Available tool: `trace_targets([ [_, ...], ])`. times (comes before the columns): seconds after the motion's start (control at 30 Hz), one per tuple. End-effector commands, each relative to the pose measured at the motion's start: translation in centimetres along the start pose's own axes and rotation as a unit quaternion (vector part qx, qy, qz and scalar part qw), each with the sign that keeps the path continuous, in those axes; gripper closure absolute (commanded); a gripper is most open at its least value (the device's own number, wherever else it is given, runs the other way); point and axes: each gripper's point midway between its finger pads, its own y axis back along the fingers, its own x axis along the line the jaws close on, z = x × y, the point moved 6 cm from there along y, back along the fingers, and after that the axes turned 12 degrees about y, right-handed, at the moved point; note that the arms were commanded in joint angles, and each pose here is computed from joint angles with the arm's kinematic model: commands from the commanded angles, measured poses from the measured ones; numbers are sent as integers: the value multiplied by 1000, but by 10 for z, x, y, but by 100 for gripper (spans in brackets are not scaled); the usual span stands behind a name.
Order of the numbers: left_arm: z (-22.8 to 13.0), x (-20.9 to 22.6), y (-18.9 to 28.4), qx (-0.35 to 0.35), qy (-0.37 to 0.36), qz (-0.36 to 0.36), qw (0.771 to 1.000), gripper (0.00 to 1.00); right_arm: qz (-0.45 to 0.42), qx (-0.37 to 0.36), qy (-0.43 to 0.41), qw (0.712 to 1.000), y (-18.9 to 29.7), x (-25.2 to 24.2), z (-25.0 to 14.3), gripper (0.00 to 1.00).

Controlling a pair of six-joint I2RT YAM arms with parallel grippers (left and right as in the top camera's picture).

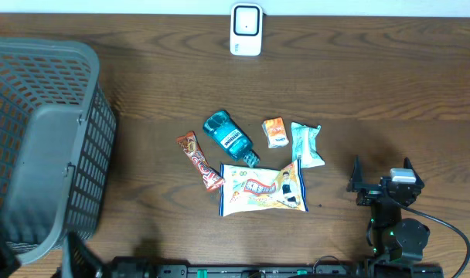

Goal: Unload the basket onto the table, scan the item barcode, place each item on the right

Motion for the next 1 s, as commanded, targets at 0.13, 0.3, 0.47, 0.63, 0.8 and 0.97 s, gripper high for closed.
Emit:
trace_targets([
  [0.13, -22, 26, -7, 5, -10, 82, 997, 2, 65, -15, -111, 992, 1, 14, 5, 1],
  [0.3, -43, 35, -9, 38, -13, 100, 994, 2, 193, -14, -237, 952, 8, 40, 15, 1],
  [0.47, -82, 32, -8, 134, -1, 56, 989, 2, 287, -53, -312, 904, 20, 51, 43, 1],
  [0.63, -110, 44, -7, 172, 46, 82, 981, 2, 318, -91, -289, 898, 29, 52, 62, 1],
  [0.8, -147, 58, -7, 208, 82, 108, 969, 2, 303, -47, -302, 903, 29, 49, 65, 1],
  [0.97, -188, 68, -2, 262, 97, 108, 954, 2, 284, 24, -298, 911, 30, 42, 84, 1],
])
